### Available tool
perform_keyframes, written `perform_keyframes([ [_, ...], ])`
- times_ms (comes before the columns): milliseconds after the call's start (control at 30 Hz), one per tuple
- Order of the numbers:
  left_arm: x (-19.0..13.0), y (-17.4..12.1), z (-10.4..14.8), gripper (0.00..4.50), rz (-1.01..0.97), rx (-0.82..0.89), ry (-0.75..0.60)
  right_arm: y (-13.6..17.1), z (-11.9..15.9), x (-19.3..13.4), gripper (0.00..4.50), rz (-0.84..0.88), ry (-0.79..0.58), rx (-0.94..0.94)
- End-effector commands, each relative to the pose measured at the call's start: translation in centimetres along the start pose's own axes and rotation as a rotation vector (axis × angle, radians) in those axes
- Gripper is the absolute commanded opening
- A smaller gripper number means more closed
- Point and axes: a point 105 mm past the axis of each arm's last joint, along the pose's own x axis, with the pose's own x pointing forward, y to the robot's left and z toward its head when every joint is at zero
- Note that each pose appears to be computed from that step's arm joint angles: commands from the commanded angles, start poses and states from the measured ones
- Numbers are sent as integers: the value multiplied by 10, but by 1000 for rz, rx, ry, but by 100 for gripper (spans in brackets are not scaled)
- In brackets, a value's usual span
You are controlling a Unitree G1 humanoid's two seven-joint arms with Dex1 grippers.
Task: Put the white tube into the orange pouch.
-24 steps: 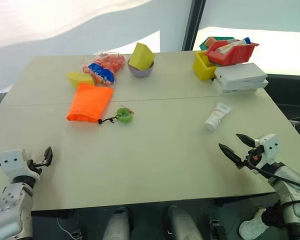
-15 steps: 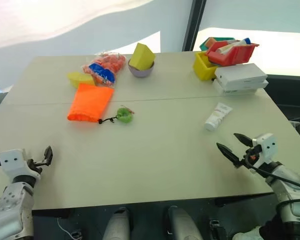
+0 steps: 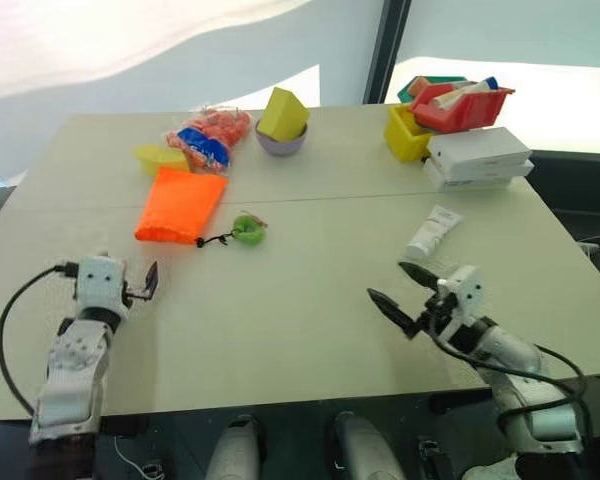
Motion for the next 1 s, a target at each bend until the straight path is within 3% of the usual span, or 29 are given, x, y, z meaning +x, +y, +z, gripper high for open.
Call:
perform_keyframes([
  [33, 16, 4, 4, 450, 29, 58, -22, 27, 17, 17, 446, 73, -51, -33],
  [300, 53, 4, 7, 450, 25, 179, -33, 37, 19, 31, 446, 75, -70, -32],
  [533, 77, 10, 11, 450, 75, 138, -42, 36, 12, 29, 446, 59, -64, -34],
  [667, 81, 5, 11, 317, 57, 134, -48, 35, 13, 29, 450, 46, -71, -39],
  [867, 80, 4, 8, 5, 42, 132, -56, 33, 13, 28, 450, 30, -72, -54],
  [1000, 76, -1, 10, 1, 0, 113, -87, 30, 15, 28, 450, 17, -78, -57],
])
